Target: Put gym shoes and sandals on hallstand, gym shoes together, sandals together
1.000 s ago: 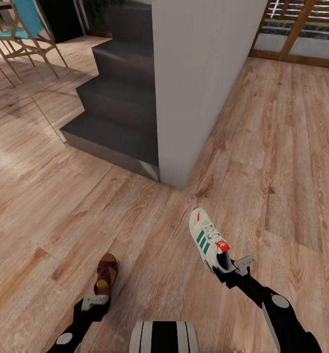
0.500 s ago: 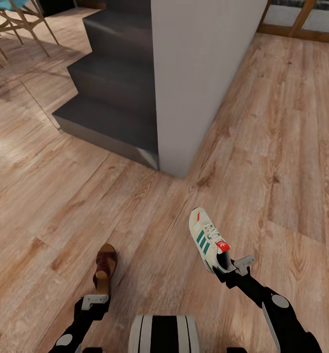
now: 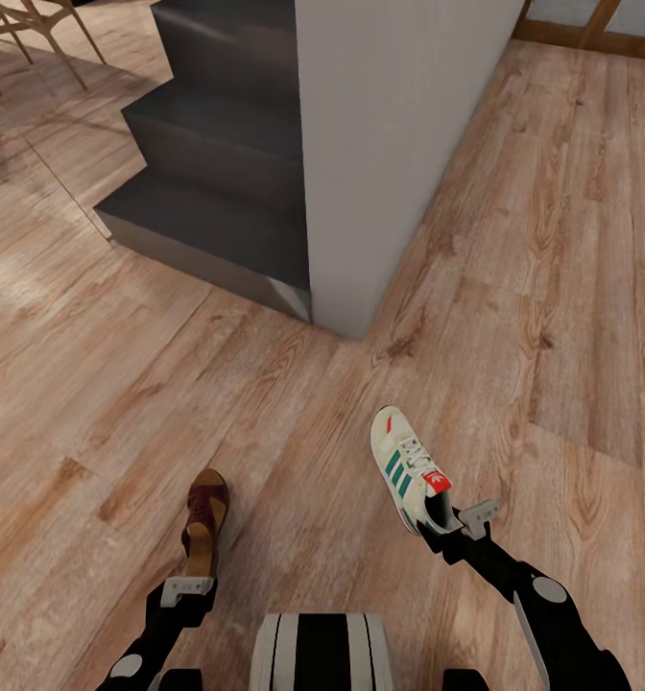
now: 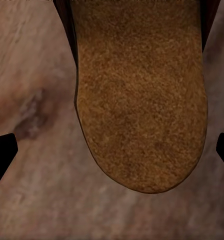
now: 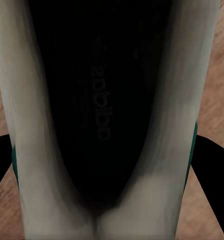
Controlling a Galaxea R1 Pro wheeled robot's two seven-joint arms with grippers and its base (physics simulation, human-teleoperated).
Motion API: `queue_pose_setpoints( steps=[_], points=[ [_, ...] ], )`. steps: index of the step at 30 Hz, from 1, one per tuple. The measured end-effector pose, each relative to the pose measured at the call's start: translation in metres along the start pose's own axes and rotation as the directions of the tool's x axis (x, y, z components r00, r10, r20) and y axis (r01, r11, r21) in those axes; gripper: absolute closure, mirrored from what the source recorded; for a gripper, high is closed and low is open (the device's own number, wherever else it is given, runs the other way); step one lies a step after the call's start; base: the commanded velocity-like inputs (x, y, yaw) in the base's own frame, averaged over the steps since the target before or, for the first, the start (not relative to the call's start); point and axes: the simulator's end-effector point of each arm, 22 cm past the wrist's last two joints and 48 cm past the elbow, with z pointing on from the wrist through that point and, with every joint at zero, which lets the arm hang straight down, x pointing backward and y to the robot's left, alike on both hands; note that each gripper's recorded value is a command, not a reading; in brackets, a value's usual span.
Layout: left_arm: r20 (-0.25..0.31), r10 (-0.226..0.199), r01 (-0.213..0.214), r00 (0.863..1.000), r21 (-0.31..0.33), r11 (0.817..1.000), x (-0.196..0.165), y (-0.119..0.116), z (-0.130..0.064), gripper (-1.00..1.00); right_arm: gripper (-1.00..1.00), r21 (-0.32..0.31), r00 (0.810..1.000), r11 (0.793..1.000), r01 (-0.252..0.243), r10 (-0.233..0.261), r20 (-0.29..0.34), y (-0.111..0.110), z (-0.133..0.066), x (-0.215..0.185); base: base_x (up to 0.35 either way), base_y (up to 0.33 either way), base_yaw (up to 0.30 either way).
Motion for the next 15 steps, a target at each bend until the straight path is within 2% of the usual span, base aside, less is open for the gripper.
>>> queue_pose_setpoints(
  steps=[15],
  points=[
    [0.001,-0.001,0.001,1.0,0.0,1.0,-0.0003,-0.0015,0.0001,-1.0,1.0,0.0,1.0,1.0,0.0,0.0,0.0,0.0,0.0,0.0001,0.0,0.0,0.0]
  ],
)
